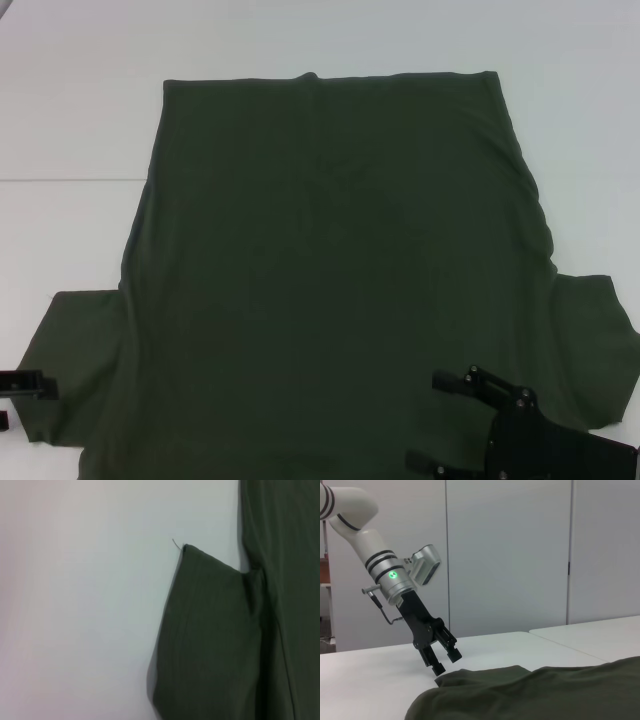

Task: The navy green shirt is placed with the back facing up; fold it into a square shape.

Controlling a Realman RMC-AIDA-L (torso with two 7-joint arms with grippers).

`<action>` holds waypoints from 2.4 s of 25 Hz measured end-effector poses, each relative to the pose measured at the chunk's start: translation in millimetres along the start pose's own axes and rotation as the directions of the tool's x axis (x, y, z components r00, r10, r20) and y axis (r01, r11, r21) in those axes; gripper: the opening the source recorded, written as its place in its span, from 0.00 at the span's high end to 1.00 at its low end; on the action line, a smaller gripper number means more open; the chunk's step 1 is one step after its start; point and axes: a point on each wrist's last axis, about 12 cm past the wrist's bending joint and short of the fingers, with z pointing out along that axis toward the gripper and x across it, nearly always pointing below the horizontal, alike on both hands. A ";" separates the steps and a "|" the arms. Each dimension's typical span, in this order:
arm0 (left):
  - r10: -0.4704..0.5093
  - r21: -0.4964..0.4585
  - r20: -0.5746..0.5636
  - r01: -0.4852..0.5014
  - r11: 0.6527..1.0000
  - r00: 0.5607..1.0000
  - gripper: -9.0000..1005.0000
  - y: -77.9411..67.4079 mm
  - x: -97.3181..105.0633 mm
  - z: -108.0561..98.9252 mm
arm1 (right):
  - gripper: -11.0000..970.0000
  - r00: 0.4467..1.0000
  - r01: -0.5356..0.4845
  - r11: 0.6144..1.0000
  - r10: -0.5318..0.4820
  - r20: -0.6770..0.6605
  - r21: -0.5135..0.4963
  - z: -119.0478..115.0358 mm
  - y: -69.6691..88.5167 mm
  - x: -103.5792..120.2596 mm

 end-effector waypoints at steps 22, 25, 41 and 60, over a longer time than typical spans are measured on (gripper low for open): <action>-0.006 -0.008 0.001 0.006 1.000 1.000 0.10 -3.7 -4.9 11.2 | 0.03 1.000 -0.002 1.000 0.002 0.005 -0.003 0.3 0.5 -0.4; -0.007 -0.006 -0.002 0.007 1.000 1.000 0.10 -4.2 -5.1 12.2 | 0.03 1.000 -0.002 1.000 0.002 0.006 -0.003 0.3 0.6 -0.4; 0.002 -0.010 -0.011 -0.003 1.000 1.000 0.10 -6.5 -7.6 14.7 | 0.03 1.000 0.000 1.000 0.000 0.006 -0.004 0.7 0.2 -0.8; 0.013 -0.013 -0.038 -0.014 1.000 0.999 0.11 -11.5 -10.4 20.6 | 0.03 1.000 0.002 1.000 -0.002 0.007 -0.004 1.5 -0.6 -1.4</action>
